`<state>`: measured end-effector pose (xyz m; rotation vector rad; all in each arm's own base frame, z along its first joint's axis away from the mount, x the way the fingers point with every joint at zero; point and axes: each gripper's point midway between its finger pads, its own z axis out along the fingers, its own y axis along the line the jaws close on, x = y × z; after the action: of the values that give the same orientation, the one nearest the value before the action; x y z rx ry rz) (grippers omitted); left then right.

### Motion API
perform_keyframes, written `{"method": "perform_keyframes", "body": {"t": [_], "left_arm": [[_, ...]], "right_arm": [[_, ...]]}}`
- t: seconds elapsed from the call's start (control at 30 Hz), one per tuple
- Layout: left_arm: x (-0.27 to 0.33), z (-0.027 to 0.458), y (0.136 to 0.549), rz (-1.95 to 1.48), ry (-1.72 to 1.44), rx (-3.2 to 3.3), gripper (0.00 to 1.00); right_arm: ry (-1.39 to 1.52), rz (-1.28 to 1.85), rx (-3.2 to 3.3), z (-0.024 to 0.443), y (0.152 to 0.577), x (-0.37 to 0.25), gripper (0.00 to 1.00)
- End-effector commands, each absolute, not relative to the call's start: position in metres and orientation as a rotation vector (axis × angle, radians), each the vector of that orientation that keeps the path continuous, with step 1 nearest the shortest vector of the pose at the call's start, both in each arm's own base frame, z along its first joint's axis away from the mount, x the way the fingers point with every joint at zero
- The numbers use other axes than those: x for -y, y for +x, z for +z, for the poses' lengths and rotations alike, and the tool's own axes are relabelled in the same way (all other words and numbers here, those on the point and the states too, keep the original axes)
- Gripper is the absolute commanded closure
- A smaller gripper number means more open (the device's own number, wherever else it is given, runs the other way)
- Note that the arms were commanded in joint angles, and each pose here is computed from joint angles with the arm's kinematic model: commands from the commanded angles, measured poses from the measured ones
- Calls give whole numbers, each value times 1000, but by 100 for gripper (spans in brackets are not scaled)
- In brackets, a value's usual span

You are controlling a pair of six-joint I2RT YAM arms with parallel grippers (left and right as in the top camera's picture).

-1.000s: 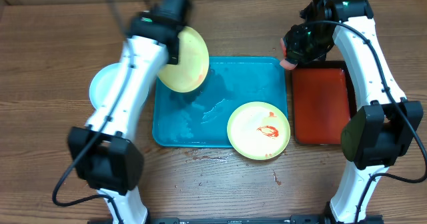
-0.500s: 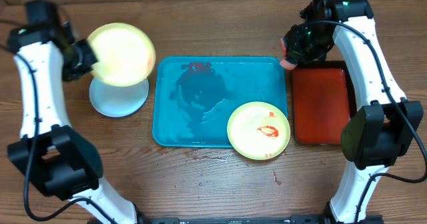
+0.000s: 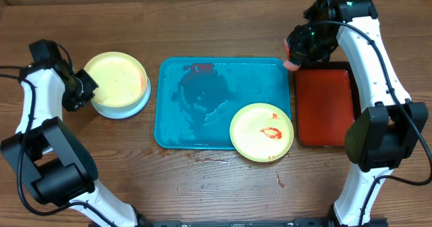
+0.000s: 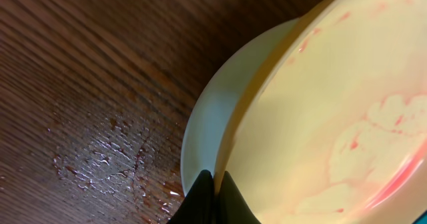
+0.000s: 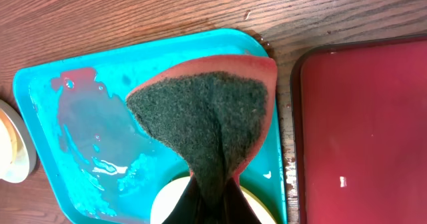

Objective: Clean dirty plates on tray and stack at the side
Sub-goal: 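Carry the yellow plate left and stack it on the white plate, then move the left gripper to the second yellow plate's rim on the tray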

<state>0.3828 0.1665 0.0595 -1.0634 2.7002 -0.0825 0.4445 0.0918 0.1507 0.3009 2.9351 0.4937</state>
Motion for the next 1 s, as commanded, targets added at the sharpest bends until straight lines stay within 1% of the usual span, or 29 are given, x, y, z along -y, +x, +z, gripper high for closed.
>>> {"method": "perform_keyframes", "body": {"t": [0.0,0.03,0.07,0.13,0.2,0.23,0.37,0.5,0.63,0.73,0.83,0.97], "left_arm": [[-167,58,378,-85,-1101,-2676,96],[-167,57,378,-85,-1101,-2677,95],[-167,57,378,-85,-1101,-2677,89],[-166,57,378,-86,-1101,-2677,72],[-165,58,378,-98,-1100,-2680,60],[-162,58,378,-119,-1095,-2686,58],[-148,69,384,-230,-975,-2726,58],[-134,91,391,-225,-846,-2776,58],[-99,113,403,-253,-651,-2827,56],[-47,125,416,-353,-402,-2849,53],[21,133,424,-512,-123,-2837,46],[110,138,418,-682,202,-2808,38]], "right_arm": [[283,492,-2915,158,446,-92,96],[284,492,-2916,158,446,-92,96],[284,492,-2917,158,446,-92,96],[285,491,-2919,158,445,-92,96],[285,491,-2919,158,445,-92,96],[288,491,-2919,158,445,-92,96],[291,491,-2925,157,444,-92,96],[291,491,-2926,157,444,-92,96],[291,491,-2926,157,444,-92,96],[292,491,-2926,157,444,-92,96],[291,491,-2926,157,444,-92,96],[291,491,-2926,157,444,-92,96]]}}
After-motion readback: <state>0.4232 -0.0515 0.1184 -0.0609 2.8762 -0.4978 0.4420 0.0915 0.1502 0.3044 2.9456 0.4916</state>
